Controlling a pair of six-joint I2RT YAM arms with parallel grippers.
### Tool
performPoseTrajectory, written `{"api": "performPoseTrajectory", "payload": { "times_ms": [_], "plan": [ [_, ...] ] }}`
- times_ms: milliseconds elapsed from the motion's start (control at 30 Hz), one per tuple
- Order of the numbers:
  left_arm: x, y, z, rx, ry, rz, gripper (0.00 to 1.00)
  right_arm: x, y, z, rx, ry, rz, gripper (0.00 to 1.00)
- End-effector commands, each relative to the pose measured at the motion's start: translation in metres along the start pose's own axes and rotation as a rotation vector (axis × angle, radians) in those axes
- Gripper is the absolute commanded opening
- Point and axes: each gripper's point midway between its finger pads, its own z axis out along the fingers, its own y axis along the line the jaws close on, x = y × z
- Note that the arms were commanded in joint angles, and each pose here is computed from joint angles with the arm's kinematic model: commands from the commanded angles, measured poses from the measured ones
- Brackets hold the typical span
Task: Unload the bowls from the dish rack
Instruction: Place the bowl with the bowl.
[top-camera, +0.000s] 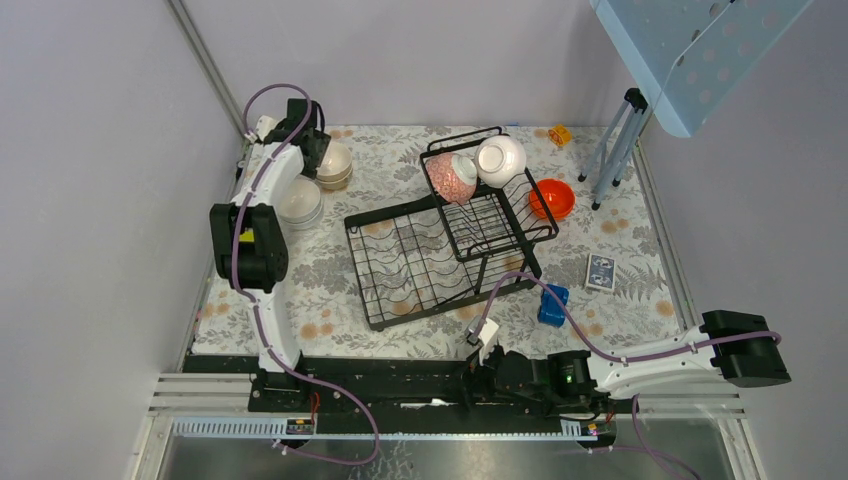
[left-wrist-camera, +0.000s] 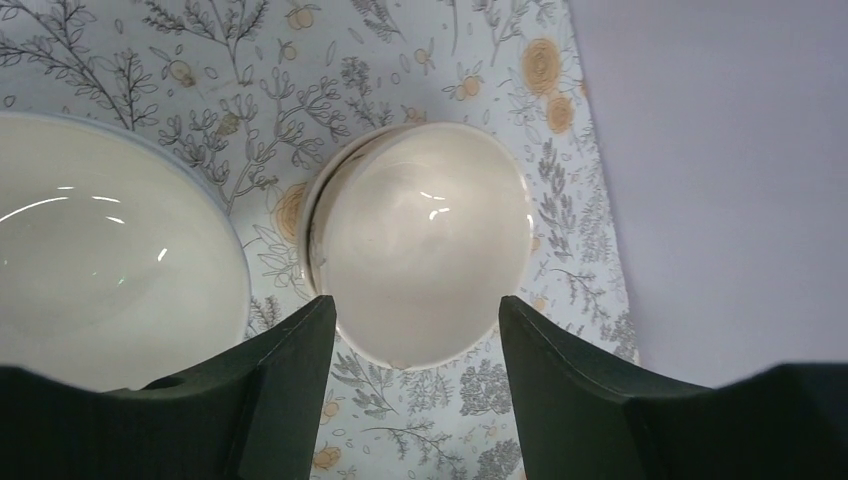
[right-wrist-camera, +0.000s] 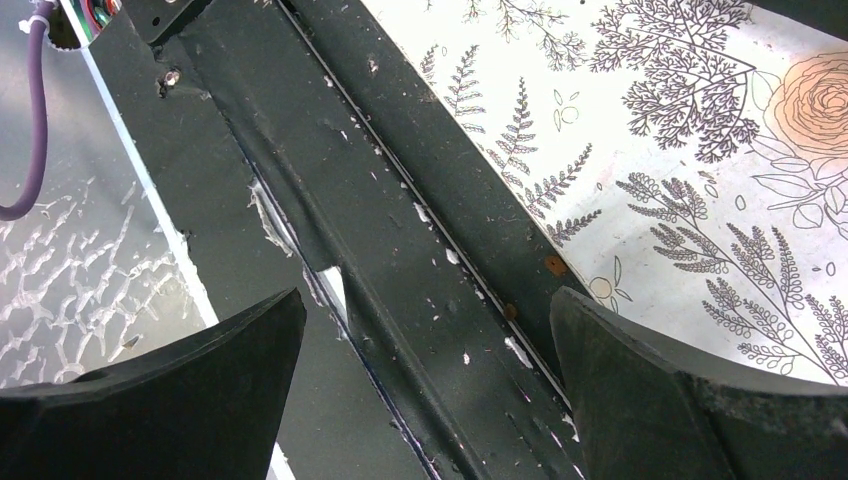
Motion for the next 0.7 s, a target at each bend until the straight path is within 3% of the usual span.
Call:
{"api": "performPoseTrajectory", "payload": {
  "times_ms": [0, 667],
  "plan": [
    [-0.023, -0.025, -0.028, 0.117, -0.04, -0.015, 0.64, -0.009, -0.003, 0.0, 0.016, -0.049, 0.024, 1.0],
    [-0.043, -0.01, 0.004, 0.075, -0.103, 0.108, 0.49, -0.009, -0.005, -0.001, 0.023, -0.057, 0.044, 1.0]
  ]
}}
